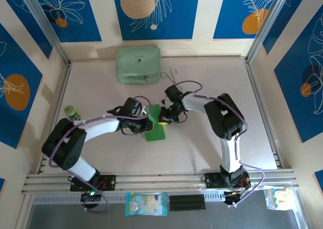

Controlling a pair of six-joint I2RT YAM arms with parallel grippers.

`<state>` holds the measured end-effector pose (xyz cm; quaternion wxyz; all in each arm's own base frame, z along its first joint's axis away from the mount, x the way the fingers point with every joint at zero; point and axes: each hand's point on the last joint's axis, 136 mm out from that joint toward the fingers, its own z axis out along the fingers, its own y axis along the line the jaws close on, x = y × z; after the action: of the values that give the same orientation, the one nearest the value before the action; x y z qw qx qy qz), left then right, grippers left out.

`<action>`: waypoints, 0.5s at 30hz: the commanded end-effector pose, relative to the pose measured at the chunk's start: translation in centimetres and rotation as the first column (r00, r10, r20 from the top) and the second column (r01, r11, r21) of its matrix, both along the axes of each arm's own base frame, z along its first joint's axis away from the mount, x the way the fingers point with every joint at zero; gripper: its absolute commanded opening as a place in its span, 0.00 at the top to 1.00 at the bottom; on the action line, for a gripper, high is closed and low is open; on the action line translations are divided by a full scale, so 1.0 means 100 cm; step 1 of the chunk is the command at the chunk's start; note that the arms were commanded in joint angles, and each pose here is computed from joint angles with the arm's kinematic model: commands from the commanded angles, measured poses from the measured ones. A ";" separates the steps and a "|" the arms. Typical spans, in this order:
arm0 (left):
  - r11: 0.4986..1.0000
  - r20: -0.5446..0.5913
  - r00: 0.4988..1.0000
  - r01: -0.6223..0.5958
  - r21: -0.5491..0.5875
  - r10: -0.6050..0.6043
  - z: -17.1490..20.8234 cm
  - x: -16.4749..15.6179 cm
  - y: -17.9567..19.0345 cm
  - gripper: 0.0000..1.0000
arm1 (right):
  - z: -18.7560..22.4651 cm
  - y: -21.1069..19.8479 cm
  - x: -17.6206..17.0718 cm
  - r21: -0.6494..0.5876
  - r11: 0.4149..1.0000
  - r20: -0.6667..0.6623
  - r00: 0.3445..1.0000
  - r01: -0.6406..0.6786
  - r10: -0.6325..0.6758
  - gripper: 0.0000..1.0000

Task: Fold a paper plane with a square sheet of paper (pick it up from the middle)
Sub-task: First fold in half a square sheet of paper at the center of the table.

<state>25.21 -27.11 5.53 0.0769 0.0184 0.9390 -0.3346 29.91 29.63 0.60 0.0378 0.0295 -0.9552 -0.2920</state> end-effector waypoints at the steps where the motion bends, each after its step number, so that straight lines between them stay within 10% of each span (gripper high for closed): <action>1: 0.998 -0.039 0.999 0.024 0.052 -0.022 -0.020 -0.008 -0.005 0.84 | -0.089 -0.088 -0.039 -0.421 0.907 -0.133 0.987 0.030 -0.094 0.98; 15: 0.970 -0.240 0.968 0.120 0.210 -0.068 -0.068 -0.097 0.052 0.87 | -0.097 -0.096 -0.040 -0.434 0.901 -0.144 0.985 0.023 -0.094 0.98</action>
<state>20.77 -25.66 1.45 0.0390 0.0349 0.9522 -0.3010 29.92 29.53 0.41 0.0445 0.0243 -0.9538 -0.2962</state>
